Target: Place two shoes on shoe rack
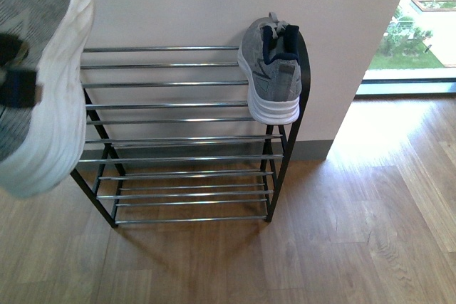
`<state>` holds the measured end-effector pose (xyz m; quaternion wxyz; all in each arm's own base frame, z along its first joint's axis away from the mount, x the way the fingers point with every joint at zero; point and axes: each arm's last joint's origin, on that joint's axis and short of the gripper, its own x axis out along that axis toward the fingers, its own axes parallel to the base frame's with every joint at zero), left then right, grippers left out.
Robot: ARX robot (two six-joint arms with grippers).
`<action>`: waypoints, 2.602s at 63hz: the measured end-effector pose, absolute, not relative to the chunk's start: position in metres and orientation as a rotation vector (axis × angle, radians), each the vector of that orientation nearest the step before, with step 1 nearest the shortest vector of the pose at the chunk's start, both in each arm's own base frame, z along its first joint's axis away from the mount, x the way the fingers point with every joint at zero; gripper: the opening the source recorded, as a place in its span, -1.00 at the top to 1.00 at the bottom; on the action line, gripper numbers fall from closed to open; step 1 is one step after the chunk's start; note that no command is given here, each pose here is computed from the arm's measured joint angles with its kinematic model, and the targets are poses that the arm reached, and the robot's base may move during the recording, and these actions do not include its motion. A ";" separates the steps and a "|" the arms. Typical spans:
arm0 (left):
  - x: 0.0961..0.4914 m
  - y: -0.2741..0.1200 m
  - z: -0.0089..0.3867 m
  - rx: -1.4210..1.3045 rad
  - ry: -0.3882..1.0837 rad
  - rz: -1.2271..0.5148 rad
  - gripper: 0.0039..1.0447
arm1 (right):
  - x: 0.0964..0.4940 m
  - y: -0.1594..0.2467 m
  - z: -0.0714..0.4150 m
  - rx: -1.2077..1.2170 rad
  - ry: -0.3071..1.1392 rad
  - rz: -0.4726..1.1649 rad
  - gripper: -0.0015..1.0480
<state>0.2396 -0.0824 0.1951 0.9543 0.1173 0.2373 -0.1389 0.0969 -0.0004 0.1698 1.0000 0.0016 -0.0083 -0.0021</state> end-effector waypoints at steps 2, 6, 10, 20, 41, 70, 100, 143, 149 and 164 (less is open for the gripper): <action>0.251 -0.085 0.196 0.257 0.490 -0.302 0.97 | 0.097 0.000 0.170 0.003 -0.016 -0.004 -0.83; 0.274 -0.091 0.193 0.286 0.518 -0.330 0.97 | 0.097 0.000 0.170 0.003 -0.016 -0.004 -0.82; 0.295 -0.099 0.186 0.310 0.560 -0.353 0.97 | 0.097 0.000 0.170 0.003 -0.016 -0.004 -0.82; 0.344 -0.120 0.157 0.350 0.667 -0.391 0.97 | 0.097 0.000 0.170 0.003 -0.016 -0.004 -0.82; 0.412 -0.175 0.112 0.340 0.759 -0.450 0.97 | 0.097 0.000 0.170 0.003 -0.016 -0.004 -0.82; 0.462 -0.230 0.100 0.341 0.728 -0.433 0.97 | 0.097 0.000 0.170 0.003 -0.017 -0.004 -0.82; 0.466 -0.247 0.098 0.326 0.729 -0.425 0.53 | 0.097 0.000 0.170 0.003 -0.016 -0.004 -0.82; 0.389 -0.203 0.182 0.162 0.499 -0.235 -0.83 | 0.097 0.000 0.170 0.003 -0.017 -0.004 -0.82; 0.364 -0.188 0.200 0.132 0.438 -0.199 -0.83 | 0.097 0.000 0.170 0.003 -0.016 -0.004 -0.82; 0.291 -0.137 0.232 0.101 0.331 -0.082 -0.83 | 0.097 0.000 0.170 0.003 -0.016 -0.004 -0.82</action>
